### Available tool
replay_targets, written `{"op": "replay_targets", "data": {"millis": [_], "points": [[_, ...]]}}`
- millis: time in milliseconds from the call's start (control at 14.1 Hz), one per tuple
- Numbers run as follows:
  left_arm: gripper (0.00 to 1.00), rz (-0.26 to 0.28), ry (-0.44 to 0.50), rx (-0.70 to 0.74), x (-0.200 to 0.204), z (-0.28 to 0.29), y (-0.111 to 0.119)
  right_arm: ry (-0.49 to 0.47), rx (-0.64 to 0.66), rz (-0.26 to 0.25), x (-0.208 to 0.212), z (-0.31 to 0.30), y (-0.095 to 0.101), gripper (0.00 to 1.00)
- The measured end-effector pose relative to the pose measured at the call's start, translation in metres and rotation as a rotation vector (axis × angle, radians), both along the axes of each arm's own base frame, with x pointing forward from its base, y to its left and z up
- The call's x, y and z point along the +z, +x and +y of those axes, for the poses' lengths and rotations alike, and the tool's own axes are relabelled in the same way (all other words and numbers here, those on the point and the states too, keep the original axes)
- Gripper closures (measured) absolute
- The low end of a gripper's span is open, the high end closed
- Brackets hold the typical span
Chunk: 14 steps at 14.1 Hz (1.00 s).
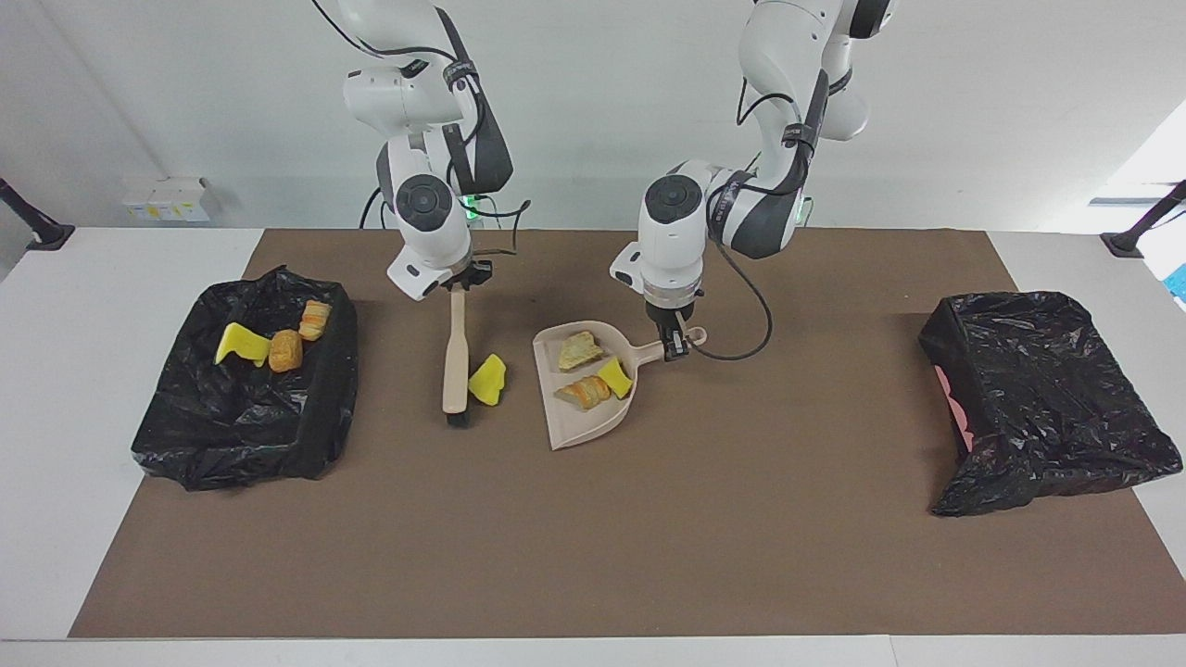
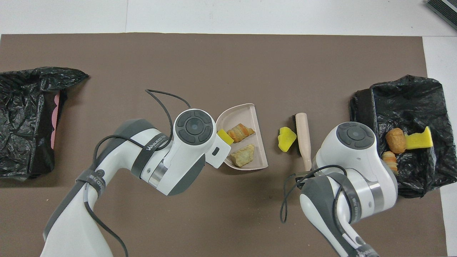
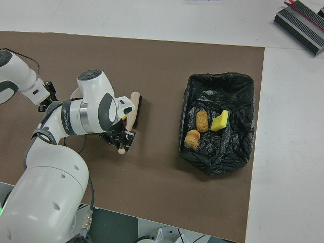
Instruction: Sweep and dump trash in bin
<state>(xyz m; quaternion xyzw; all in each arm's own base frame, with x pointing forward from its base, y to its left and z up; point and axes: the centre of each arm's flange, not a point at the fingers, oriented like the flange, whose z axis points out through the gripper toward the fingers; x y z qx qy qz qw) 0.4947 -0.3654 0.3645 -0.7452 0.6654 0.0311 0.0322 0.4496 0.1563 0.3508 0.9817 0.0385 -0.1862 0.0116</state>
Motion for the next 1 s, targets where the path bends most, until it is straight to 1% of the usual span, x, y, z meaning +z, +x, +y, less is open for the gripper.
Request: {"op": "replay_targets", "data": {"millis": [142, 284, 356, 498, 569, 782, 995], "points": [[0.68, 0.000, 0.000, 0.000, 0.000, 0.000, 0.000, 0.045, 0.014, -0.020, -0.004, 0.034, 0.002, 0.73], [0.68, -0.001, -0.001, 0.000, 0.000, 0.000, 0.000, 0.090, 0.026, -0.020, -0.007, 0.066, -0.002, 0.73], [0.68, -0.002, -0.002, 0.000, 0.000, 0.000, 0.000, 0.114, 0.031, -0.015, -0.005, 0.082, -0.006, 0.73], [0.68, -0.013, -0.010, -0.004, -0.002, 0.002, 0.002, 0.146, 0.042, -0.023, 0.006, 0.103, -0.008, 0.73], [0.68, -0.017, -0.014, -0.012, -0.004, 0.003, 0.003, 0.155, 0.043, -0.027, 0.013, 0.107, -0.005, 0.73], [0.68, -0.020, -0.024, -0.026, -0.005, 0.013, 0.010, 0.164, 0.042, -0.016, 0.042, 0.106, 0.008, 0.73], [0.68, 0.004, -0.059, -0.030, -0.006, 0.036, 0.025, 0.173, 0.049, -0.015, 0.070, 0.107, 0.016, 0.73]]}}
